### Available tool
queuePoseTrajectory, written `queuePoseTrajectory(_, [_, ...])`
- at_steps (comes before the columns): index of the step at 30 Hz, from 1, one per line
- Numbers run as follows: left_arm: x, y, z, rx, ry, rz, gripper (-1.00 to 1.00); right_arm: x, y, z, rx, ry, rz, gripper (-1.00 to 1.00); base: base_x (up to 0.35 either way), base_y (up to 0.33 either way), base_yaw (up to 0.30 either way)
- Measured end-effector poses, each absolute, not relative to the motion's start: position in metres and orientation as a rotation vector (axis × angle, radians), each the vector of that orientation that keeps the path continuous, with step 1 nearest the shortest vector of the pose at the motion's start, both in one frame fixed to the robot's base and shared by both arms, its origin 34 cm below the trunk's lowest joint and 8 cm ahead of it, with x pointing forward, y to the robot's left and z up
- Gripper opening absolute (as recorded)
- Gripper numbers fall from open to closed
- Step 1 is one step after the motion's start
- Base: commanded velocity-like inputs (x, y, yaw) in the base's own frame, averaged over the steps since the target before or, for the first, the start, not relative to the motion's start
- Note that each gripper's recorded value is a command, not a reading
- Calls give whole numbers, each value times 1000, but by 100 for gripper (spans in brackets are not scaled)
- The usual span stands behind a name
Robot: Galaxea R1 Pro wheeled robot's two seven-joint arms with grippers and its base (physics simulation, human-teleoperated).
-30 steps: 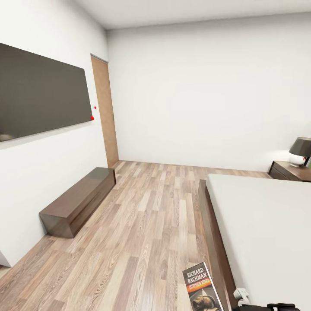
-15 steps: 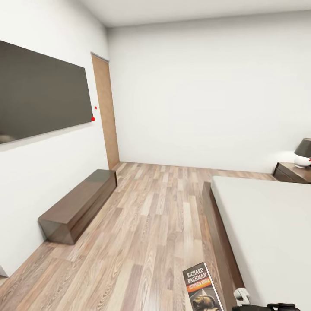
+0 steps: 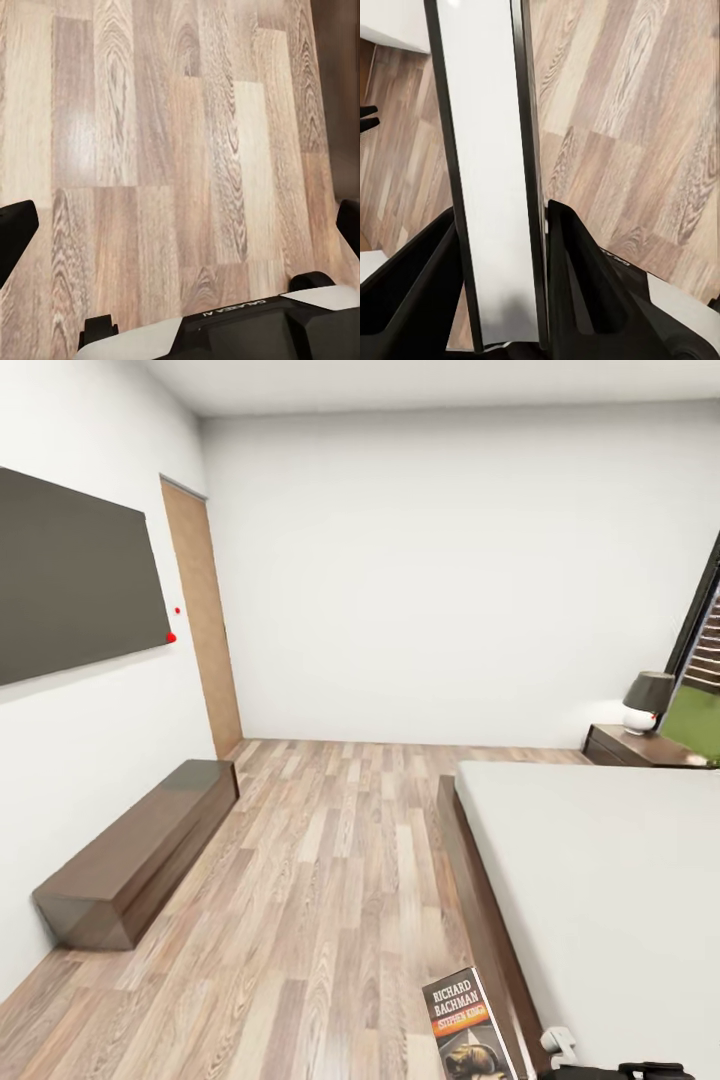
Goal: In the bedroom, move the book from the bed onto either nightstand, and place the two sandals side by side next to the bed.
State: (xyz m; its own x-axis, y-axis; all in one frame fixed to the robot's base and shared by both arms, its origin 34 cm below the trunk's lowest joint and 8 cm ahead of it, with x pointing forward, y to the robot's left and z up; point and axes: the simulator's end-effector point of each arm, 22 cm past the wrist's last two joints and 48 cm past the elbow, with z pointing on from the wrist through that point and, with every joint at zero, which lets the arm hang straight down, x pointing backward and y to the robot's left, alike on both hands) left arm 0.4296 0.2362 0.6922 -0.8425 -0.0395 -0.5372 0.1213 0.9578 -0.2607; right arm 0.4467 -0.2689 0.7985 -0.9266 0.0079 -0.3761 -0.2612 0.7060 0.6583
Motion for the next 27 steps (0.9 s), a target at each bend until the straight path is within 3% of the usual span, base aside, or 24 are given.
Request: queuePoseTrajectory(27, [430, 236, 692, 58, 2545, -385, 100, 447, -270, 798, -197, 2564, 1063, -100, 0, 0, -13])
